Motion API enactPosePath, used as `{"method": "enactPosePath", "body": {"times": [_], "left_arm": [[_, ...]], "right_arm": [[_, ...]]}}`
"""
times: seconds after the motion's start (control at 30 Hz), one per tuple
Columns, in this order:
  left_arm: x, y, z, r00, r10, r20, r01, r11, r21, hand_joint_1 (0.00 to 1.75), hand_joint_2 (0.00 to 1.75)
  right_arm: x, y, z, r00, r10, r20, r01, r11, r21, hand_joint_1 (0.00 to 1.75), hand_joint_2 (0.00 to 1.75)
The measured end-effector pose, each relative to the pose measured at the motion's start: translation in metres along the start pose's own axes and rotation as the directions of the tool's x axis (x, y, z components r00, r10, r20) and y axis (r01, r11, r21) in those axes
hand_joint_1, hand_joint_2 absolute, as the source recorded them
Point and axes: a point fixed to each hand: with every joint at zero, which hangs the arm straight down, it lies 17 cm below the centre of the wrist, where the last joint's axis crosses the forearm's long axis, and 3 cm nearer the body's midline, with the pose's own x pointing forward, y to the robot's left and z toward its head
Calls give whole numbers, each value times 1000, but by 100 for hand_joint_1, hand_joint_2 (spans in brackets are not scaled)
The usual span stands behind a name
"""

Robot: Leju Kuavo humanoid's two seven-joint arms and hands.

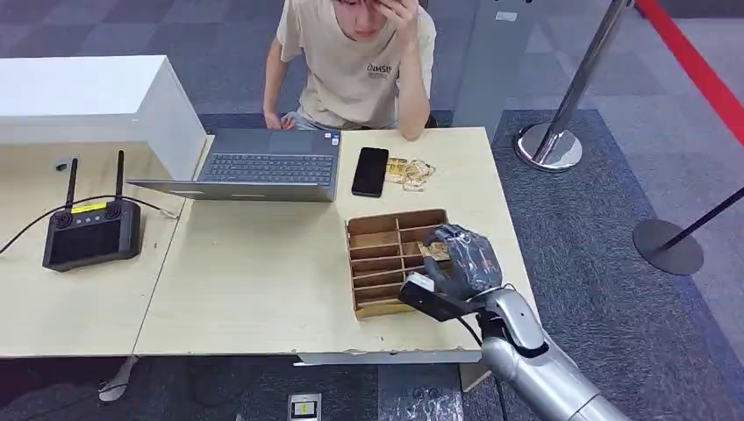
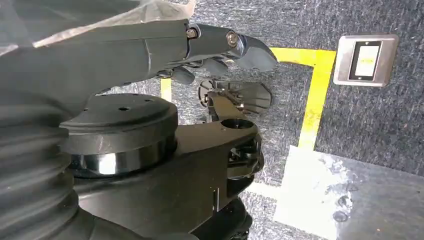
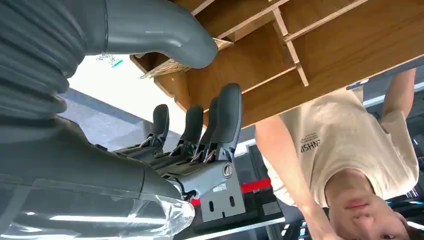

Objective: Pass the card to the sensor for recognition and then transmit it.

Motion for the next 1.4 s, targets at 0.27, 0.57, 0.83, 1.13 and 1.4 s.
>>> {"method": "enactPosePath", "body": {"times": [0.27, 0.57, 0.83, 1.13, 1.4], "left_arm": [[1, 0, 0, 1000, -3, 4, 3, 1000, 0, 0, 175], [1, 1, 0, 1000, -3, 4, 3, 1000, 2, 0, 175], [1, 1, 0, 1000, -3, 4, 3, 1000, 3, 0, 175], [1, 2, 0, 1000, -3, 4, 3, 1000, 2, 0, 175], [1, 3, 0, 1000, -3, 4, 3, 1000, 5, 0, 175]], "right_arm": [[0, 2, 0, 1000, -8, 1, 8, 1000, 5, 96, 175], [-2, 3, 1, 1000, -5, 1, 5, 1000, 4, 98, 175], [-4, 3, 2, 1000, 1, -10, -1, 1000, 6, 98, 175], [-6, 5, 4, 1000, -2, -17, 2, 1000, 9, 106, 175], [-8, 5, 5, 1000, -5, -24, 5, 1000, 8, 91, 175]]}}
